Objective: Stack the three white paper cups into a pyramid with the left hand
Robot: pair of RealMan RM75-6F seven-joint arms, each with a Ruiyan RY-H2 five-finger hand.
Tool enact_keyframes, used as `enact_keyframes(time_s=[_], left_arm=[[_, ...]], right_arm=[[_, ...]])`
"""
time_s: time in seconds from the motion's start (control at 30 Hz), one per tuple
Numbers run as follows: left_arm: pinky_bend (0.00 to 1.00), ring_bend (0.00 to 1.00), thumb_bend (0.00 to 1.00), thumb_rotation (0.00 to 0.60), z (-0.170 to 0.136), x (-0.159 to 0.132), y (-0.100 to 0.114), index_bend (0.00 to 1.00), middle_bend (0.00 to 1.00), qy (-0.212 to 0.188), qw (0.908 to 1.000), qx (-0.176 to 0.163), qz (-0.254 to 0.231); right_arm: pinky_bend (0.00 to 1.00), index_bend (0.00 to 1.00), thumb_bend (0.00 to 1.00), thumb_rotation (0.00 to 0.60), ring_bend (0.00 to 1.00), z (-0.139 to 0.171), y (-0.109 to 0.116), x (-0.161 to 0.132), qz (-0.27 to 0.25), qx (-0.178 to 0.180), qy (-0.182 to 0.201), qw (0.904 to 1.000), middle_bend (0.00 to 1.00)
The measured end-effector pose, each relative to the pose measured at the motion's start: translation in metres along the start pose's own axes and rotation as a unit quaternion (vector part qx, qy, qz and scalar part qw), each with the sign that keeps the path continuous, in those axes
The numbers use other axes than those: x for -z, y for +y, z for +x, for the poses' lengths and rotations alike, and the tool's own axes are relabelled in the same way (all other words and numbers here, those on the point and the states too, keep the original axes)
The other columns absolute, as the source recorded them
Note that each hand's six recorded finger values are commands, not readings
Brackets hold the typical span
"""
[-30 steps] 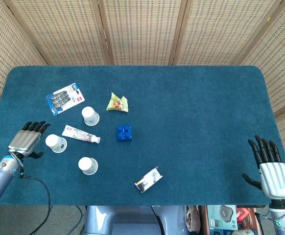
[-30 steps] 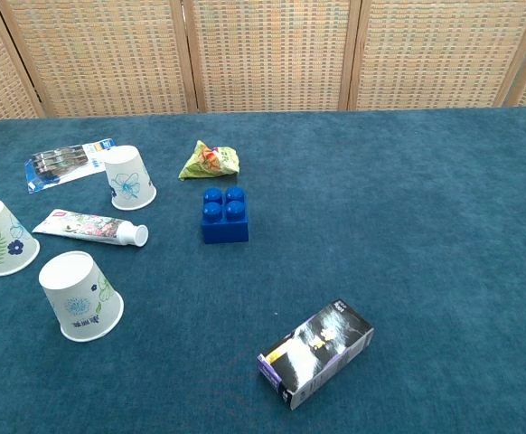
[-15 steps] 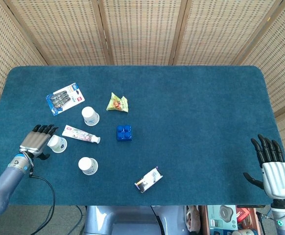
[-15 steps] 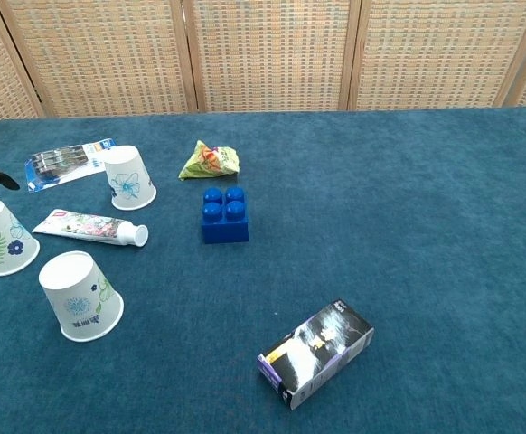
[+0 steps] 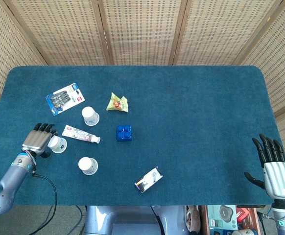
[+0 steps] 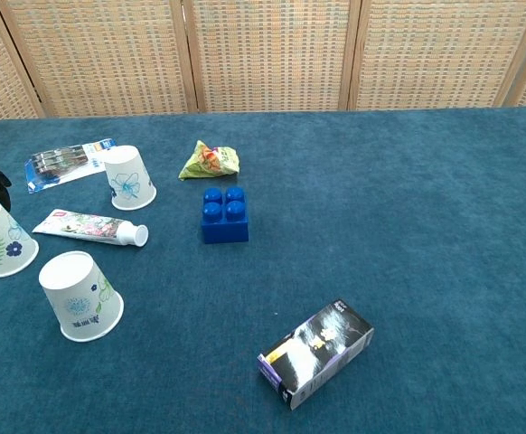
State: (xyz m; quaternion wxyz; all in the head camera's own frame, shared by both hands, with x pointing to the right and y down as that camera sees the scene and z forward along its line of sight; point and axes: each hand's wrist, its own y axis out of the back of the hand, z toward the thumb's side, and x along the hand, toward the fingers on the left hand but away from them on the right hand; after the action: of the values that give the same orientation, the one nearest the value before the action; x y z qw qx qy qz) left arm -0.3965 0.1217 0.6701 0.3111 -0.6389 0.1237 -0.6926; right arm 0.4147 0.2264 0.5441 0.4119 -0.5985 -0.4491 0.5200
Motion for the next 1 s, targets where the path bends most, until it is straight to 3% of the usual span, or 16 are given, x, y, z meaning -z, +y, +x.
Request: enact_keyframes(time_s=[0.2, 0.67, 1.0], left_arm=[[0.00, 0.00, 0.31, 0.600, 0.001, 0.001, -0.001, 0.33, 0.18, 0.002, 1.0000, -0.003, -0.001], [0.00, 0.00, 0.31, 0.600, -0.008, -0.002, 0.009, 0.36, 0.20, -0.010, 0.9992, -0.035, -0.014], [0.00, 0.00, 0.31, 0.600, -0.039, -0.016, 0.011, 0.36, 0.20, -0.052, 0.9969, -0.059, 0.001]], right_arm=[[0.00, 0.00, 0.10, 0.600, 0.00, 0.000, 0.001, 0.000, -0.001, 0.003, 0.001, 1.0000, 0.00], [0.00, 0.00, 0.10, 0.600, 0.00, 0.000, 0.002, 0.001, -0.005, 0.007, 0.000, 1.0000, 0.00], [0.00, 0.00, 0.10, 0.600, 0.00, 0.000, 0.003, 0.001, -0.009, 0.010, 0.000, 0.9999, 0.00]])
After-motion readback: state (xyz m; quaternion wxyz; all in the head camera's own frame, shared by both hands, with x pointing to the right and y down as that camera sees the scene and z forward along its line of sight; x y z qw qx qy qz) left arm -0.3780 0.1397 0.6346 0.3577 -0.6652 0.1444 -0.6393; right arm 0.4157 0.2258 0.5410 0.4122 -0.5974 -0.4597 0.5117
